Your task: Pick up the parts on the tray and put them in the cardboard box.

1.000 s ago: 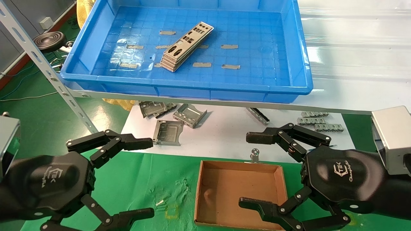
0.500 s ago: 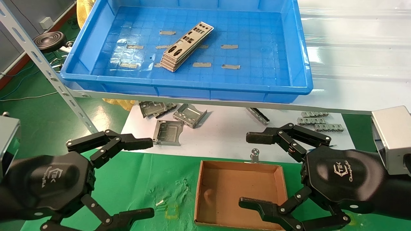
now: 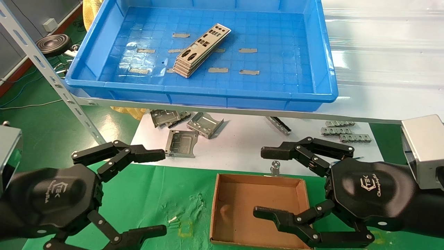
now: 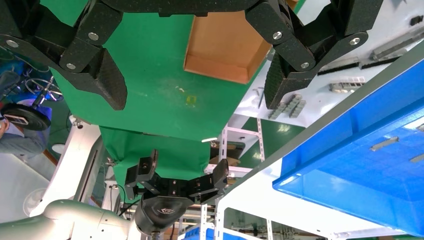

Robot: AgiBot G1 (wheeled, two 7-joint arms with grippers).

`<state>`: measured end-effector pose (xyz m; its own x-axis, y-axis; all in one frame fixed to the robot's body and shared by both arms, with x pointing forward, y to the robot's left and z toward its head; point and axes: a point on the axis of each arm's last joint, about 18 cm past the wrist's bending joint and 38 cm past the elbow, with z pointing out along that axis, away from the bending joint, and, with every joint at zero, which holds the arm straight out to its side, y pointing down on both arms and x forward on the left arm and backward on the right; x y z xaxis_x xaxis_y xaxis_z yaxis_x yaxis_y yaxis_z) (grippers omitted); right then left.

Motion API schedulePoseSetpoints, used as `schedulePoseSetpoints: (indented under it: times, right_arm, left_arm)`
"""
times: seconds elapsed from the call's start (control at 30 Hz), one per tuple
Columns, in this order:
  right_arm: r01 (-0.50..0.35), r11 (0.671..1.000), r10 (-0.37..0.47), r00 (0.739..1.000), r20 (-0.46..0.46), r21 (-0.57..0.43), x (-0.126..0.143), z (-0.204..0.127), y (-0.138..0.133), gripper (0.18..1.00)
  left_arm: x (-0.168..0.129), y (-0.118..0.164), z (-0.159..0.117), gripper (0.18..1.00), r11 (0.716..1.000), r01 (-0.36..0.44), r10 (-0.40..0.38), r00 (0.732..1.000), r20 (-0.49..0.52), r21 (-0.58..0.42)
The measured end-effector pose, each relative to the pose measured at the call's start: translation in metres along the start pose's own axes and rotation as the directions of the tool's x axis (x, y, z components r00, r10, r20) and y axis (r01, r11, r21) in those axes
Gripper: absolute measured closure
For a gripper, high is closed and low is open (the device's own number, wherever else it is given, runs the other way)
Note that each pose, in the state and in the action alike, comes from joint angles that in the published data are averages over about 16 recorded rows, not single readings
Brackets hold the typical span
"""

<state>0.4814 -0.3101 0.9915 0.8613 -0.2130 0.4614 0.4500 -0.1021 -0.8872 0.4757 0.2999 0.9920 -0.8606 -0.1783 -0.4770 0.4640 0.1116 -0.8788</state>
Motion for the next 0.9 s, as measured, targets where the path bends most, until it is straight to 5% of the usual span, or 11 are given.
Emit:
schedulePoseSetpoints:
  times: [0.9]
  right_arm:
    - [0.000, 1.000, 0.000, 1.000, 0.000, 0.000, 0.0000, 0.0000, 0.0000, 0.871]
  left_arm:
    - [0.0000, 0.0000, 0.0000, 0.184, 1.000, 0.000, 0.000, 1.000, 0.000, 0.000]
